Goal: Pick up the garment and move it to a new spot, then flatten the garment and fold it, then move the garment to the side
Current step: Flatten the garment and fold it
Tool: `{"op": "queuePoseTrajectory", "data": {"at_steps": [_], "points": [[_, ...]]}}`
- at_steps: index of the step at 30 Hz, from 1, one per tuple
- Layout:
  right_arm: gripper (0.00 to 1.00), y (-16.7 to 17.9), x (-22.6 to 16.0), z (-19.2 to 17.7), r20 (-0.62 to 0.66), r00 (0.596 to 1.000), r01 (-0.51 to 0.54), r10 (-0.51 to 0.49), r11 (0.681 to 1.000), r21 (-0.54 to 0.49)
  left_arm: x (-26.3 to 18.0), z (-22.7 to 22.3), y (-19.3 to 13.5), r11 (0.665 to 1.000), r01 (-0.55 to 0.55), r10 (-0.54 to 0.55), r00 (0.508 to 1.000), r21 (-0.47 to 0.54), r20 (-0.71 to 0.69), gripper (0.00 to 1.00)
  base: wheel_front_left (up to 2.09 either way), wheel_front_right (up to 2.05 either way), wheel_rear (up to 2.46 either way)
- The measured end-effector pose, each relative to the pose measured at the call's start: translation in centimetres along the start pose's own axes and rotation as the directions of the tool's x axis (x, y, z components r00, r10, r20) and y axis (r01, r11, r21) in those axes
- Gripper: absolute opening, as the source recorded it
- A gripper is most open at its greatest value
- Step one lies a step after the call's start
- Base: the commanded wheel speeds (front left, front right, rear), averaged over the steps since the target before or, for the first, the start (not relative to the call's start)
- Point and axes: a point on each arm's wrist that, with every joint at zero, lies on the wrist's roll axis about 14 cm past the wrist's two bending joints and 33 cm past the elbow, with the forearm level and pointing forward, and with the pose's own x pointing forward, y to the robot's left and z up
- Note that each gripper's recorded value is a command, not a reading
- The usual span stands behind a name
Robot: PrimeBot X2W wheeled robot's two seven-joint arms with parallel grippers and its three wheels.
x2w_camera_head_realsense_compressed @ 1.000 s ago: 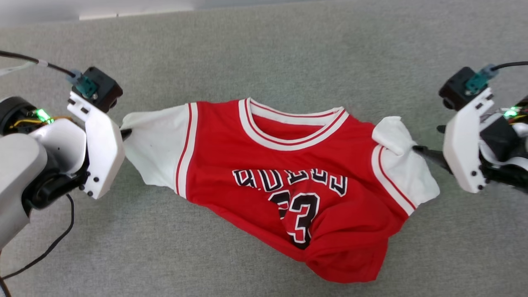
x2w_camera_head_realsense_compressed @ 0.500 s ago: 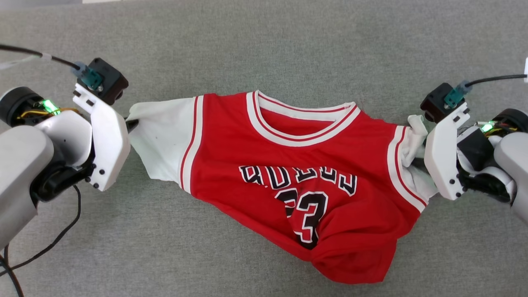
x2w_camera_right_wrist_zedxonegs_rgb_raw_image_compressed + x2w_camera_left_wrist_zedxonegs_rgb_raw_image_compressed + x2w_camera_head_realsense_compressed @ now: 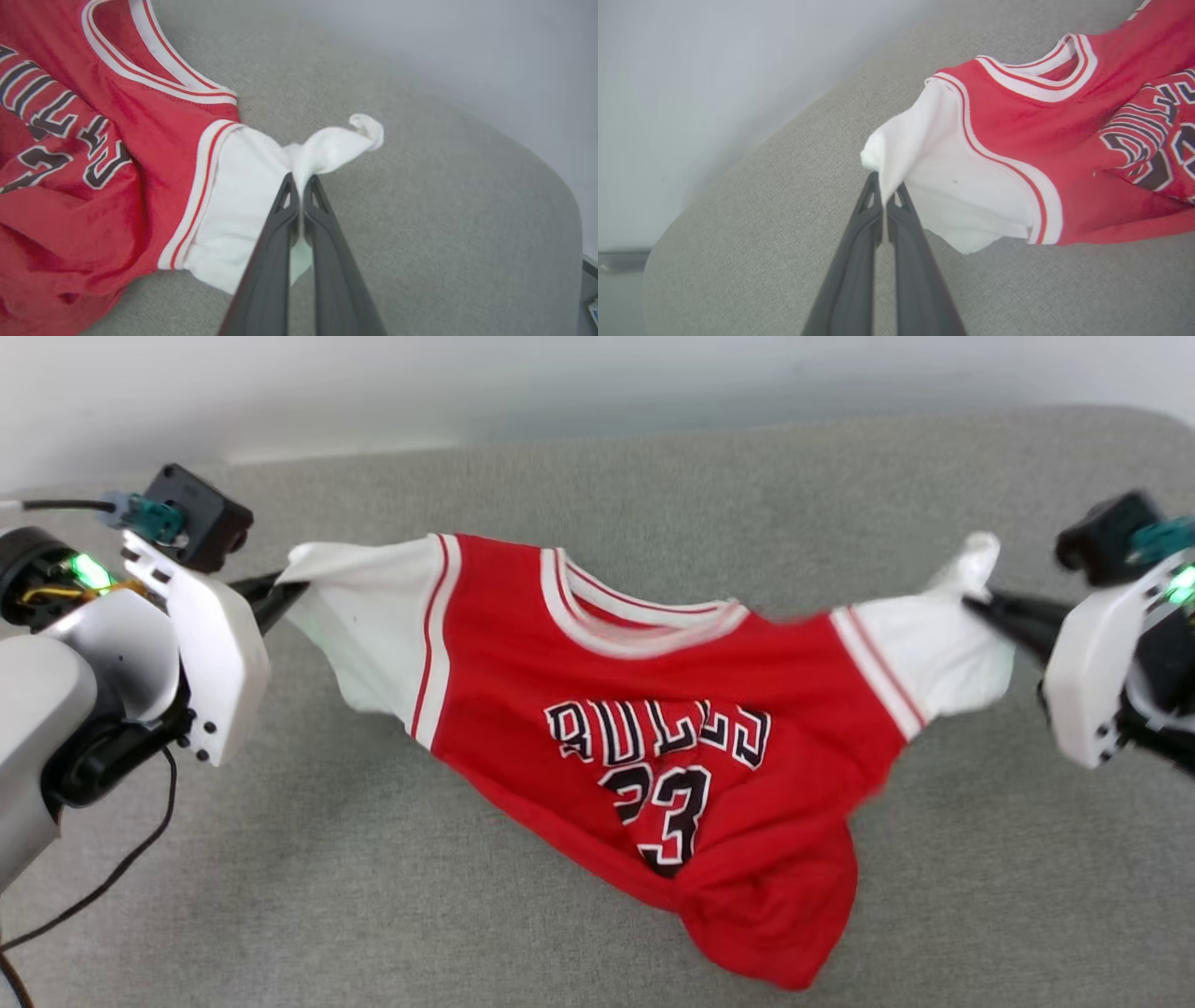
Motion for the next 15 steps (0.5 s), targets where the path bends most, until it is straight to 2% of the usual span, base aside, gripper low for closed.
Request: {"op": "queuePoseTrajectory", "data": {"at_steps": [3, 7, 15], "points": [[0.0, -1.3, -2.1, 3.9, 0.135, 0.99, 0.048, -0.043, 0.998, -0.031, -1.5, 2.7, 0.3, 0.999, -0.03, 0.027, 0.995, 0.027, 0.092, 0.0, 0.0, 0.0, 0.0], [0.0, -2.9, -5.0, 8.7, 0.294, 0.951, 0.119, -0.098, 0.992, -0.052, -3.6, 7.1, 0.5, 0.996, -0.07, 0.056, 0.974, 0.06, 0.219, 0.0, 0.0, 0.0, 0.0], [0.0, -5.4, -8.2, 16.0, 0.484, 0.86, 0.229, -0.165, 0.971, -0.075, -5.8, 14.7, 0.4, 0.982, -0.133, 0.066, 0.909, 0.134, 0.412, 0.0, 0.0, 0.0, 0.0]]}}
